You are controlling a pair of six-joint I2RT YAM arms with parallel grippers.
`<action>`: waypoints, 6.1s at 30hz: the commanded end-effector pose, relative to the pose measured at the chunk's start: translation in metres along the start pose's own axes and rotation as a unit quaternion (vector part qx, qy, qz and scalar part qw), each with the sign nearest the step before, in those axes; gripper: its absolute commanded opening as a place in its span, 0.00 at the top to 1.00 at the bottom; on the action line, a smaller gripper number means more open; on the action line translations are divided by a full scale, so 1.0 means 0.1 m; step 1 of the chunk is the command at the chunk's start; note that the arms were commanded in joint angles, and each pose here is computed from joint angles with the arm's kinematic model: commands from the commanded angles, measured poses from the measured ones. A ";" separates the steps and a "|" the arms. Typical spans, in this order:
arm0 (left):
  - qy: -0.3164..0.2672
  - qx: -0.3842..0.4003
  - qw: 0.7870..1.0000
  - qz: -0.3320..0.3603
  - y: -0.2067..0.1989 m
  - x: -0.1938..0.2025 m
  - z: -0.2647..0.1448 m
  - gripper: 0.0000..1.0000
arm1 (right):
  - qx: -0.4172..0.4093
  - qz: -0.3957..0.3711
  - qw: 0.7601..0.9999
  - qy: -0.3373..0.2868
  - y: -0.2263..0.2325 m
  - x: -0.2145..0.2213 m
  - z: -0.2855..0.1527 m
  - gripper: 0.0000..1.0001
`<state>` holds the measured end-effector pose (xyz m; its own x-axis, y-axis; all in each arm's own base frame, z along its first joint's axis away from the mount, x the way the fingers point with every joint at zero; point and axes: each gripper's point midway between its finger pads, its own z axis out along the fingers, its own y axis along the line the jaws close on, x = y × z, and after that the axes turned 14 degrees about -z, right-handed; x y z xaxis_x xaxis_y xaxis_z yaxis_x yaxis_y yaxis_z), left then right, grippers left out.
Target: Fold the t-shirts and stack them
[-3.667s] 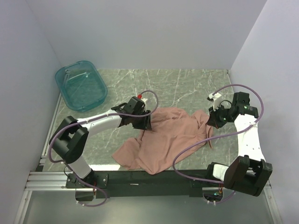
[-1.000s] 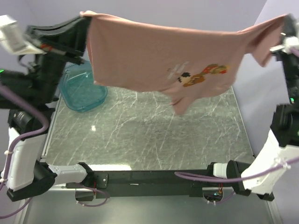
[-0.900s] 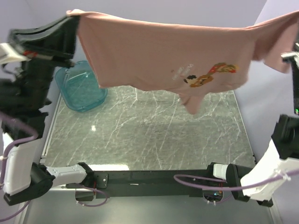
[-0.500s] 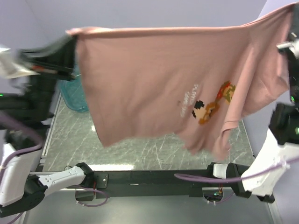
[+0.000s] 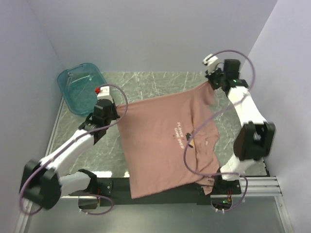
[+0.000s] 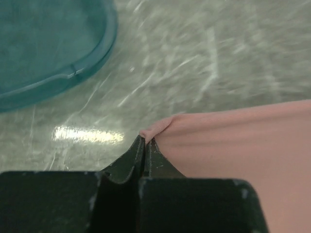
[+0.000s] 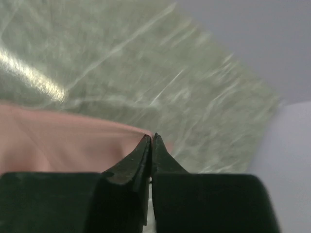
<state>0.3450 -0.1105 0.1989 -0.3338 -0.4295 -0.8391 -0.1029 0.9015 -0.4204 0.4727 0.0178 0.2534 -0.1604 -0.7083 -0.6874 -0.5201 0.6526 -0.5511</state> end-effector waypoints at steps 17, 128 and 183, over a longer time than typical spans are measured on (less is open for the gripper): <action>-0.009 0.020 0.996 -0.084 -0.28 -1.02 0.20 0.01 | -0.236 0.192 0.936 0.174 0.80 0.76 -0.02 0.28; 0.215 -0.032 0.949 -0.227 0.07 0.41 0.61 0.23 | -0.085 0.503 0.860 0.027 -0.20 0.93 2.20 0.99; 0.271 -0.113 0.955 -0.044 0.26 0.62 2.29 1.00 | -0.073 0.453 0.887 0.052 -0.23 1.17 1.51 1.00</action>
<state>0.5338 -0.1190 0.0280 -0.7674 -0.4651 -0.4413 -0.3664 0.8830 -0.2935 0.5941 -0.0548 0.0570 -0.7191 0.1554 -0.6773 -0.1216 0.9315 0.3429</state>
